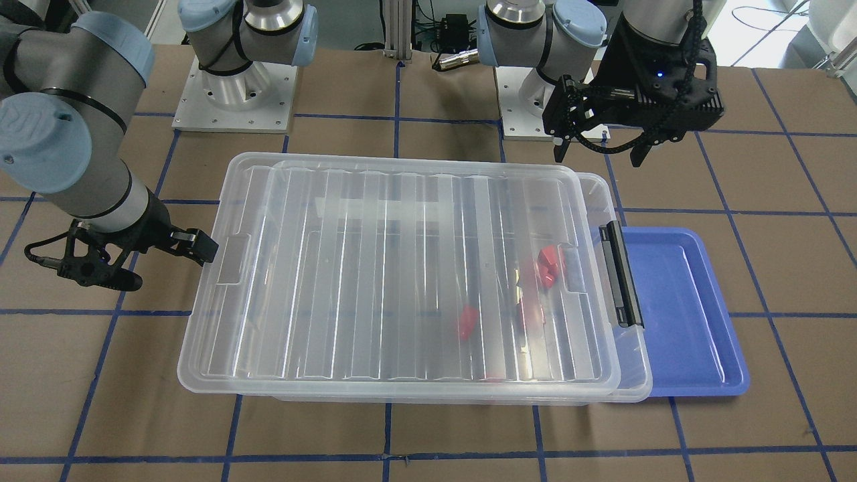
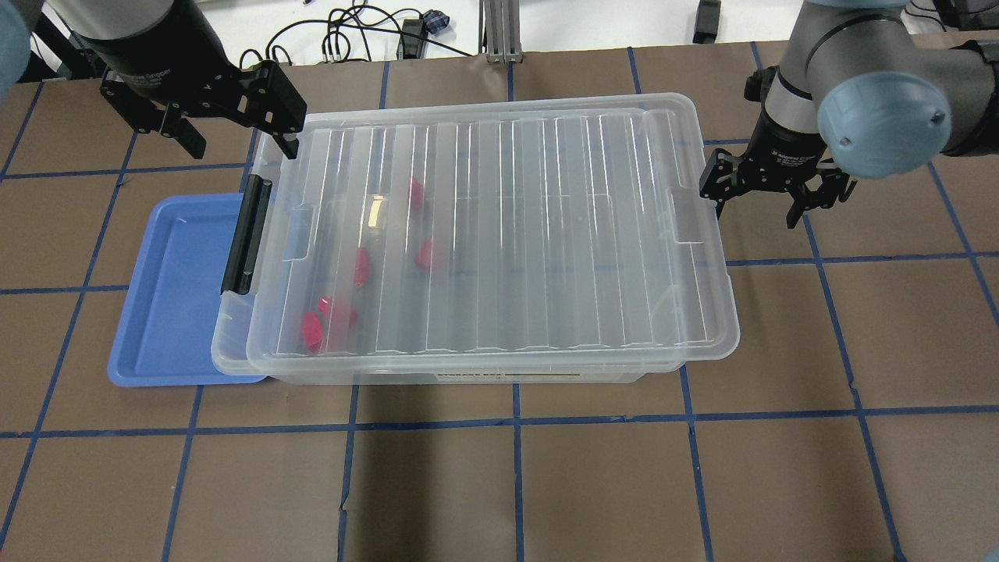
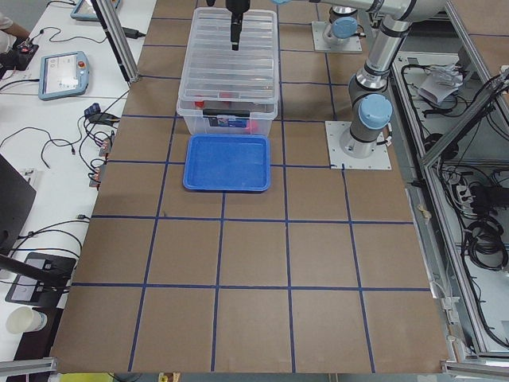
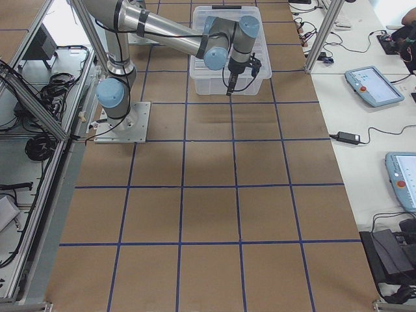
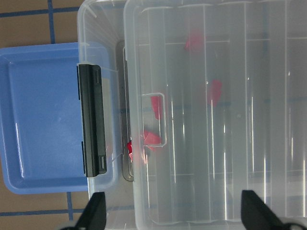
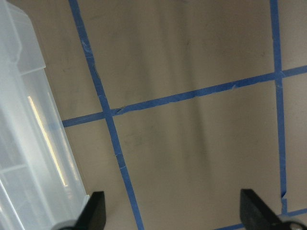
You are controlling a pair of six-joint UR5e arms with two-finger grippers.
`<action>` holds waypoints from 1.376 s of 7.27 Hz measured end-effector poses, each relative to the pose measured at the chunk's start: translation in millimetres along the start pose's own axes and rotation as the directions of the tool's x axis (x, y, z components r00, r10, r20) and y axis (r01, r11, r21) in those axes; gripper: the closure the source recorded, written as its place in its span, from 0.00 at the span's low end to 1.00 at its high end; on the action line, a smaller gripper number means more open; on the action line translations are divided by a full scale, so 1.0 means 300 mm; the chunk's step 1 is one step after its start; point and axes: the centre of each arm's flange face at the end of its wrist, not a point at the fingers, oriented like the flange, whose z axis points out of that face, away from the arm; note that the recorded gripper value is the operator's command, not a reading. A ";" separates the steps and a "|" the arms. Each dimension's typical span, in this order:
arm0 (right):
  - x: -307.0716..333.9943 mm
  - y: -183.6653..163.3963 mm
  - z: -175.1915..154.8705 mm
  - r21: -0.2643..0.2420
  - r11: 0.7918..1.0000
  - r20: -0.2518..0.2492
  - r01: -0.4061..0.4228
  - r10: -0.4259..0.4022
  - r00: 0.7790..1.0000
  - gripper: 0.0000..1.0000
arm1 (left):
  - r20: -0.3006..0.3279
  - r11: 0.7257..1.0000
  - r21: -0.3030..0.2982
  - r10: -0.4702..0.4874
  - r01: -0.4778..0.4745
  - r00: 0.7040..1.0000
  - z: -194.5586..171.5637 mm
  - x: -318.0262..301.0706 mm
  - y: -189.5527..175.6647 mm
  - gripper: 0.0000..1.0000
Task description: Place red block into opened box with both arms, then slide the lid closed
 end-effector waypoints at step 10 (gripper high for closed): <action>-0.012 0.238 -0.344 0.084 0.996 0.023 0.011 -0.013 1.000 0.00 | 0.003 1.000 0.008 0.006 -0.006 1.000 -0.011 -0.001 0.005 0.00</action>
